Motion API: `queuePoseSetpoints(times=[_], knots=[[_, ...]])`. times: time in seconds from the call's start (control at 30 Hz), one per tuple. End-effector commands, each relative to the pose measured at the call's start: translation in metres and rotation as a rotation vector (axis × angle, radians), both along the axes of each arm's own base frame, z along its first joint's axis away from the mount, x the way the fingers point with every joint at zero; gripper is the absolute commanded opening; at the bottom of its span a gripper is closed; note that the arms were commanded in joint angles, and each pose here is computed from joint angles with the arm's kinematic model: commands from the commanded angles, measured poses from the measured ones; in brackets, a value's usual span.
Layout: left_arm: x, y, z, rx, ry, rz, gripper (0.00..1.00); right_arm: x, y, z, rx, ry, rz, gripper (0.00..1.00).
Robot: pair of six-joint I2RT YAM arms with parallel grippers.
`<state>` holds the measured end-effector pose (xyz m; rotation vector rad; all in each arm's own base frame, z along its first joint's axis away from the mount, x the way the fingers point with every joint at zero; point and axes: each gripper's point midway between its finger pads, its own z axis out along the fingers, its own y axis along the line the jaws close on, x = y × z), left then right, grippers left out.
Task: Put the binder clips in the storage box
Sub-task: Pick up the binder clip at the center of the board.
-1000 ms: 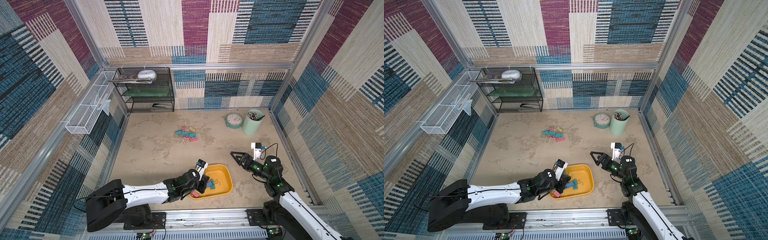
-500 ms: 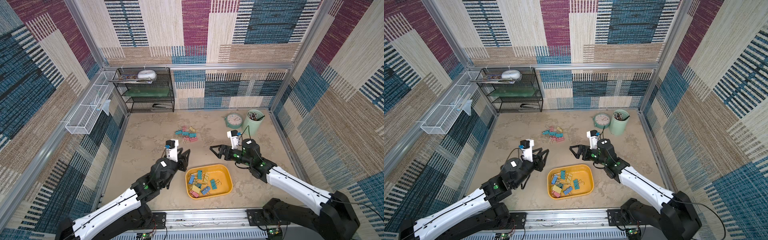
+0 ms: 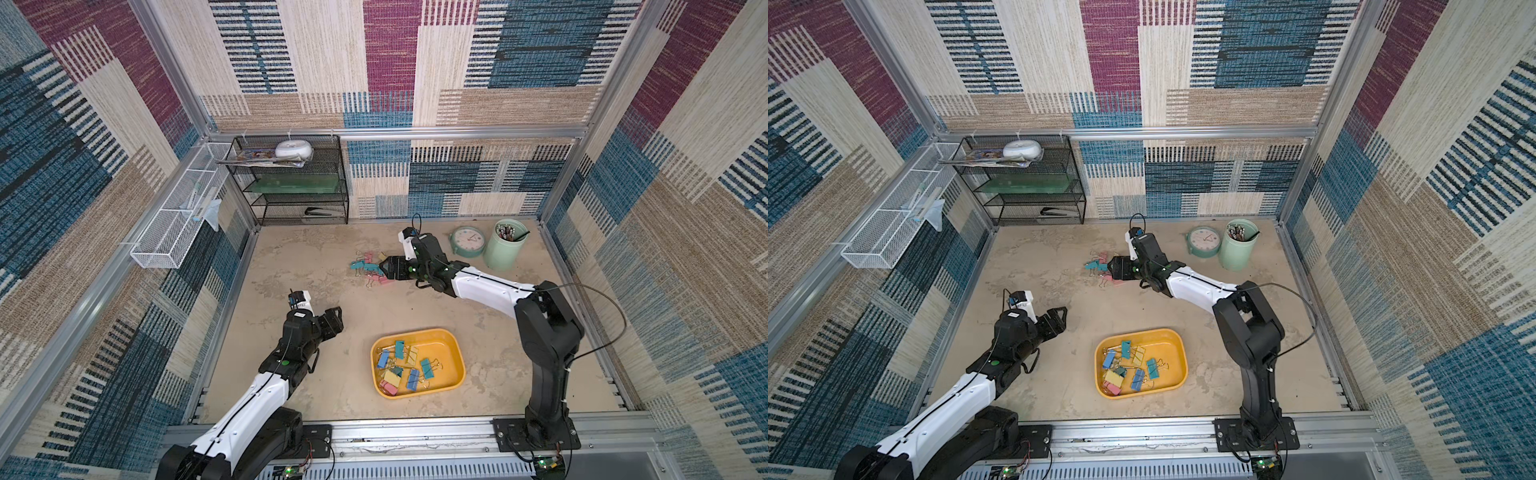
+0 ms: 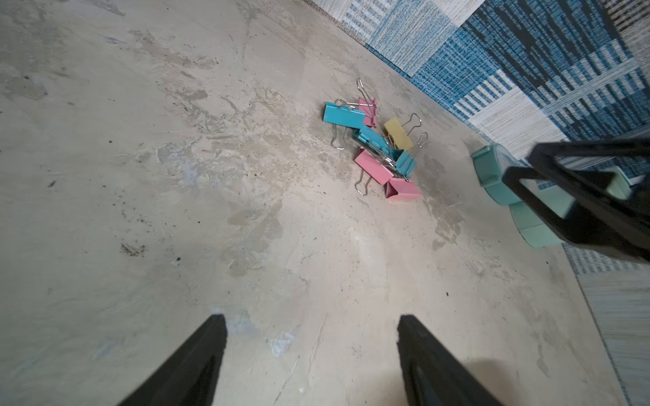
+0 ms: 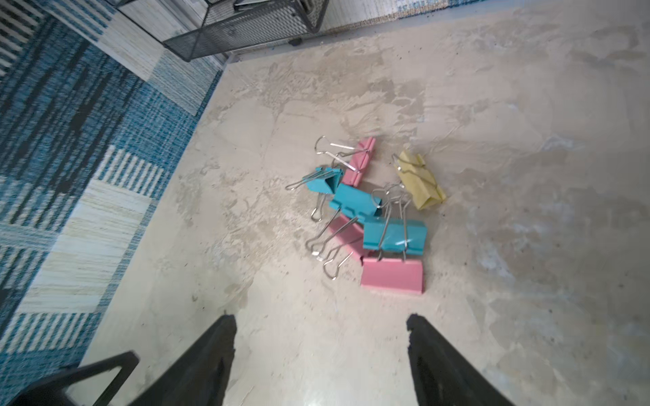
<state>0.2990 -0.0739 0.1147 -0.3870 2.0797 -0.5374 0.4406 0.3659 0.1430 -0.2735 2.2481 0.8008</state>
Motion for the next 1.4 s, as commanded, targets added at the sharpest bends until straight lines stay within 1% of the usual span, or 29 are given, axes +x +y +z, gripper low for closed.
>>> queuePoseSetpoints(times=[0.0, 0.03, 0.13, 0.2, 0.3, 0.37, 0.4, 0.47, 0.57, 0.77, 0.83, 0.93, 1.1, 1.13, 1.23, 1.37], knots=[[0.006, -0.017, 0.029, -0.053, -0.132, -0.087, 0.95, 0.021, 0.000, -0.022, -0.062, 0.011, 0.004, 0.78], [0.005, -0.017, 0.031, -0.050, -0.141, -0.093, 1.00, 0.028, 0.002, -0.025, -0.059, 0.009, 0.011, 0.77], [0.004, -0.018, 0.031, -0.038, -0.148, -0.101, 0.99, 0.045, 0.003, -0.037, -0.029, 0.020, 0.025, 0.72], [0.005, -0.018, 0.030, -0.033, -0.150, -0.102, 1.00, 0.054, 0.001, -0.045, 0.003, 0.032, 0.043, 0.67], [0.006, -0.019, 0.029, -0.037, -0.152, -0.110, 0.99, 0.064, -0.002, -0.056, 0.069, 0.050, 0.061, 0.57], [0.007, -0.021, 0.028, -0.041, -0.147, -0.115, 0.99, 0.066, 0.000, -0.060, 0.109, 0.052, 0.095, 0.47], [0.007, -0.021, 0.027, -0.041, -0.145, -0.117, 1.00, 0.066, 0.003, -0.061, 0.123, 0.051, 0.114, 0.43], [0.007, -0.021, 0.025, -0.040, -0.137, -0.118, 0.99, 0.063, 0.008, -0.061, 0.147, 0.047, 0.156, 0.39], [0.007, -0.021, 0.027, -0.034, -0.142, -0.117, 0.99, 0.059, 0.008, -0.058, 0.173, 0.035, 0.155, 0.41], [0.006, -0.020, 0.027, -0.029, -0.144, -0.114, 0.99, 0.051, 0.010, -0.037, 0.245, -0.031, 0.186, 0.40], [0.006, -0.020, 0.026, -0.032, -0.140, -0.113, 0.99, 0.052, 0.012, -0.034, 0.261, -0.041, 0.190, 0.41], [0.007, -0.022, 0.026, -0.036, -0.138, -0.117, 1.00, 0.062, 0.015, -0.043, 0.240, -0.024, 0.180, 0.44], [0.007, -0.024, 0.027, -0.044, -0.137, -0.127, 0.99, 0.071, 0.021, -0.058, 0.241, 0.008, 0.174, 0.43], [0.007, -0.024, 0.026, -0.046, -0.136, -0.128, 0.99, 0.070, 0.022, -0.060, 0.249, 0.017, 0.180, 0.42], [0.006, -0.027, 0.026, -0.058, -0.136, -0.135, 0.99, 0.065, 0.026, -0.059, 0.272, 0.028, 0.199, 0.29], [0.006, -0.028, 0.026, -0.063, -0.133, -0.140, 0.99, 0.062, 0.022, -0.050, 0.279, 0.007, 0.191, 0.12]])
